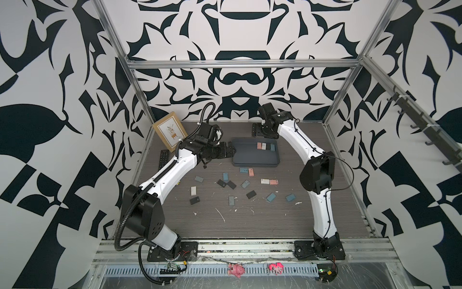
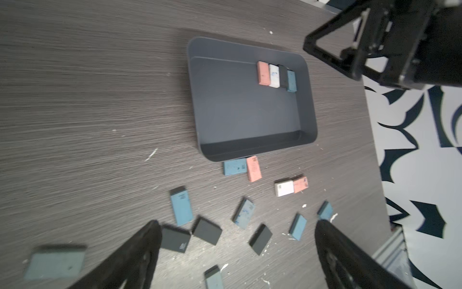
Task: Put the eraser in the storage box
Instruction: Place the eraser in the storage box, then pick up the eraser from the center of the board.
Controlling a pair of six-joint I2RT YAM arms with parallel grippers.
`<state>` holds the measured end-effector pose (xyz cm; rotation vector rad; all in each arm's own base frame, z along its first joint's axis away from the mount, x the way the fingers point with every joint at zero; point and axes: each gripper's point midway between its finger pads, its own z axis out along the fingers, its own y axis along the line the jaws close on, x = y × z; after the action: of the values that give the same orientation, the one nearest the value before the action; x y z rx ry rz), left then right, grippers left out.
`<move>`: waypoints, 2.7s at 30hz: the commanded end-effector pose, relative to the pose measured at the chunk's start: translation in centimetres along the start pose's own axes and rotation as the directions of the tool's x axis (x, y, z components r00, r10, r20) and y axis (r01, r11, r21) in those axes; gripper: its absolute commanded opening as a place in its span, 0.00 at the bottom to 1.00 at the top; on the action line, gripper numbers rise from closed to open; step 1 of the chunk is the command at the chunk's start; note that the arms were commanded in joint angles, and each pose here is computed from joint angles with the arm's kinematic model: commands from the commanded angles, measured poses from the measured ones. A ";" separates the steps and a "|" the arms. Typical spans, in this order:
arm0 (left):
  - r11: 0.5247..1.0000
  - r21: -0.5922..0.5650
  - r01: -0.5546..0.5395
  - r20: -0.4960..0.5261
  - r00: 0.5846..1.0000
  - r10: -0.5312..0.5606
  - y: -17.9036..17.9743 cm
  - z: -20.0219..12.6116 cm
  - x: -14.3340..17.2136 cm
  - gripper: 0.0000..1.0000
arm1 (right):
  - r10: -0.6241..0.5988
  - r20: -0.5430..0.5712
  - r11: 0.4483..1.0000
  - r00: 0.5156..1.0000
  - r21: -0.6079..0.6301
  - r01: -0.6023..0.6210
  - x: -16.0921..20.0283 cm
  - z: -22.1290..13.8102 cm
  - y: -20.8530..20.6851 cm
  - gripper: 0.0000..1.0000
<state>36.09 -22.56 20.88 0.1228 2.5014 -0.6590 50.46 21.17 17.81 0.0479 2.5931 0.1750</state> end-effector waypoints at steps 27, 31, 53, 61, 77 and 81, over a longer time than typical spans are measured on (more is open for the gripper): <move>0.840 -0.321 0.438 -0.158 0.850 -0.503 14.7 0.7 9.4 0.99 | -0.422 0.041 0.881 0.905 -0.217 0.421 20.2 -5.4 11.1 0.99; 0.813 -0.323 0.485 -0.158 0.819 -0.551 15.7 1.8 10.2 0.99 | -0.411 0.036 0.885 0.911 -0.222 0.409 21.1 -5.4 10.7 0.99; 0.783 -0.386 0.488 -0.161 0.800 -0.578 19.1 6.4 10.9 0.75 | -0.406 0.047 0.894 0.913 -0.187 0.408 21.6 -6.1 8.8 0.99; 0.805 -0.422 0.418 -0.200 0.823 -0.532 20.0 7.2 11.1 0.62 | -0.398 0.060 0.896 0.916 -0.192 0.402 21.5 -6.5 8.6 0.99; 0.813 -0.574 0.099 -0.319 0.887 -0.333 20.3 6.8 13.7 0.52 | -0.367 0.090 0.909 0.926 -0.176 0.378 20.7 -7.1 8.4 0.99; 0.797 -0.598 0.080 -0.324 0.886 -0.332 20.8 6.6 14.0 0.47 | -0.362 0.100 0.911 0.927 -0.171 0.374 20.6 -7.5 8.0 0.99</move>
<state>34.79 -9.89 1.93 -0.2766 2.9225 -0.0547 28.66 29.91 12.46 -0.5426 2.5101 0.2455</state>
